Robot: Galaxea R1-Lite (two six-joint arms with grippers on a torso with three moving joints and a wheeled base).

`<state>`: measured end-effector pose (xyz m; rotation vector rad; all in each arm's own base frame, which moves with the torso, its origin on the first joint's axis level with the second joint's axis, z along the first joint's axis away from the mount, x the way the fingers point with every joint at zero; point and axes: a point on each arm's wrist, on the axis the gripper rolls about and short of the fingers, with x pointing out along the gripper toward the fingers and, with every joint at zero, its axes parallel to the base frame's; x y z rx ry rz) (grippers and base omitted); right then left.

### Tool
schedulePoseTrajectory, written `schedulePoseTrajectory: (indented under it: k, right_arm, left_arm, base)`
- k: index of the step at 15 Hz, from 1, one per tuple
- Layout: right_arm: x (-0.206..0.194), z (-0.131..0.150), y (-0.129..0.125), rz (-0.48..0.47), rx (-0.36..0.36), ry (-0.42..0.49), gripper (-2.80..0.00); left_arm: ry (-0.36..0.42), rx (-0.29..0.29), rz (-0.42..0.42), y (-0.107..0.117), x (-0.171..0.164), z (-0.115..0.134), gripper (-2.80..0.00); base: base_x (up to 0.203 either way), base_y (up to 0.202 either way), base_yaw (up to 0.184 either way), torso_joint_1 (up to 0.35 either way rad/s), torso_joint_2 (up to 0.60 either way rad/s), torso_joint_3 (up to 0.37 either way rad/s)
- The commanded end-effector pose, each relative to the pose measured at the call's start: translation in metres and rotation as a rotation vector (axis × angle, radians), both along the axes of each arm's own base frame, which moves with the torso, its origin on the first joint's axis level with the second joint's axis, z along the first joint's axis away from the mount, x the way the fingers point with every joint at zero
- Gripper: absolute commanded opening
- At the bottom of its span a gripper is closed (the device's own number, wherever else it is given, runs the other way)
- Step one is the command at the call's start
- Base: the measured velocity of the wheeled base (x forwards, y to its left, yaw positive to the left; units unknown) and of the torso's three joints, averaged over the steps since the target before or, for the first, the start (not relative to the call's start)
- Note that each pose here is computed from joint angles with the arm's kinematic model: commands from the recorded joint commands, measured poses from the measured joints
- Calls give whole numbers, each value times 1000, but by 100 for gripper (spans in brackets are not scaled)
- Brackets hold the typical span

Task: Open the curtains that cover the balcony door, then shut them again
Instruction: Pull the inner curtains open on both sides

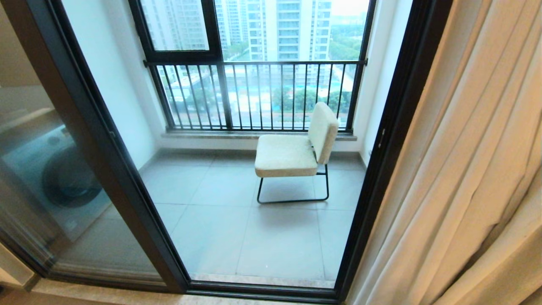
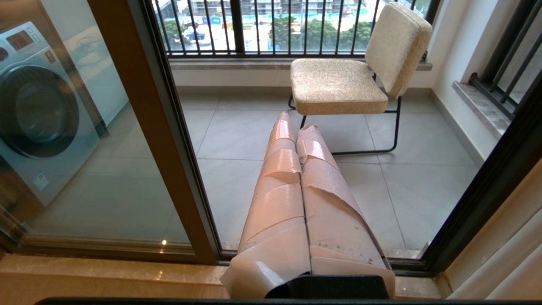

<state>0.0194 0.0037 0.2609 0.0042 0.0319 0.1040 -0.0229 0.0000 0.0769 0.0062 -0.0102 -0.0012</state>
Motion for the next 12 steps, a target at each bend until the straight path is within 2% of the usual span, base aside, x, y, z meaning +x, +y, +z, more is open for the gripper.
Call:
schedulePoseTrajectory:
  k: [1, 6, 9, 12]
  right_arm:
    - [-8, -6, 3, 8, -22, -15, -280]
    - [-3, -31, 0, -25, -91, 2, -280]
    - [-3, -69, -1, -24, -95, -15, -280]
    - [-12, -117, 2, 23, -99, -37, -280]
  left_arm:
    - [-1, 0, 0, 0, 0, 0, -280]
    - [-1, 0, 0, 0, 0, 0, -280]
    - [-1, 0, 0, 0, 0, 0, -280]
    - [-1, 0, 0, 0, 0, 0, -280]
  base:
    - [0, 0, 0, 0, 0, 0]
    - [0, 0, 0, 0, 0, 0]
    - [0, 0, 0, 0, 0, 0]
    - [0, 0, 0, 0, 0, 0]
